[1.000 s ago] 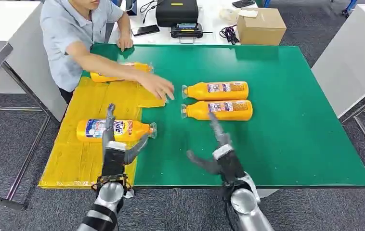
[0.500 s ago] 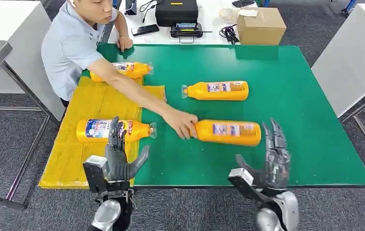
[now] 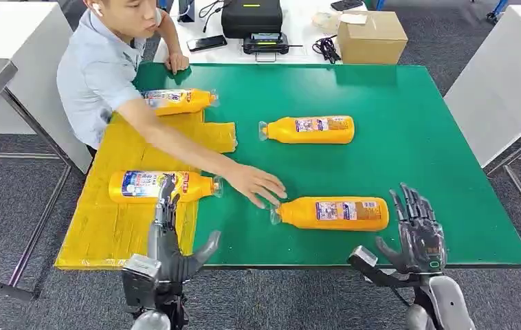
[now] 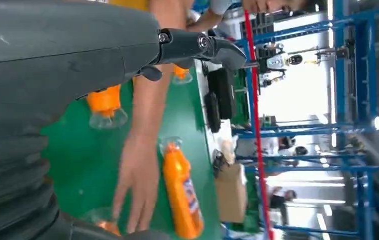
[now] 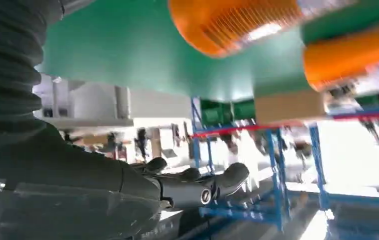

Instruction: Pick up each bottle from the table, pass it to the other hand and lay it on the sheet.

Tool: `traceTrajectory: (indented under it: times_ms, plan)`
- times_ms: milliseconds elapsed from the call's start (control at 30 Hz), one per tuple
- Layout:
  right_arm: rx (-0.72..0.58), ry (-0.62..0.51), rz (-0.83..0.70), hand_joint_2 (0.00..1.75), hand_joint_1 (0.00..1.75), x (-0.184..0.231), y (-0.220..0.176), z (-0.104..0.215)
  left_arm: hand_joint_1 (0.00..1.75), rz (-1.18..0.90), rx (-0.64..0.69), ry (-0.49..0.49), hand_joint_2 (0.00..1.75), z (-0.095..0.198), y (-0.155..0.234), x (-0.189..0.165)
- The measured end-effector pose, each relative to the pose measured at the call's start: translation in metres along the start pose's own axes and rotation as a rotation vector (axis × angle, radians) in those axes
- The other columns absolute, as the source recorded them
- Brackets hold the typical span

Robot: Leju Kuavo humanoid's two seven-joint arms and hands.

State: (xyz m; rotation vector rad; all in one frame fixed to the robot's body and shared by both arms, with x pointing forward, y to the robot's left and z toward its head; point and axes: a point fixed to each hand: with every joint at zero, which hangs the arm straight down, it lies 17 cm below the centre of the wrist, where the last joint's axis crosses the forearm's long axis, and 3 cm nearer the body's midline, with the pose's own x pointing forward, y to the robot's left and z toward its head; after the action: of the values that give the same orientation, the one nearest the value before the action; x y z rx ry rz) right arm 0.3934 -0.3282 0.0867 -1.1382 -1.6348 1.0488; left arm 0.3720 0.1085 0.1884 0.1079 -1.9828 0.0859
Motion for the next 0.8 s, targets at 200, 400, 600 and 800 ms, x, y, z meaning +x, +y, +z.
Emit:
traceTrajectory:
  times_ms: [200,400,600,800]
  plan:
    - [0.118,0.039,-0.063,1.75,0.00,-0.010,0.032,-0.008,0.00,-0.029,-0.076,0.005,1.75,0.005,-0.021,-0.002]
    - [0.169,0.048,-0.081,1.75,0.00,-0.013,0.049,-0.015,0.00,-0.028,-0.104,0.007,1.75,0.005,-0.031,-0.003]
    - [0.201,0.010,-0.075,1.75,0.00,-0.004,0.060,-0.030,0.00,-0.019,-0.141,-0.001,1.75,0.005,-0.043,-0.001]
    - [0.214,-0.022,-0.068,1.75,0.00,0.006,0.064,-0.040,0.00,-0.015,-0.164,-0.006,1.75,0.002,-0.051,-0.001]
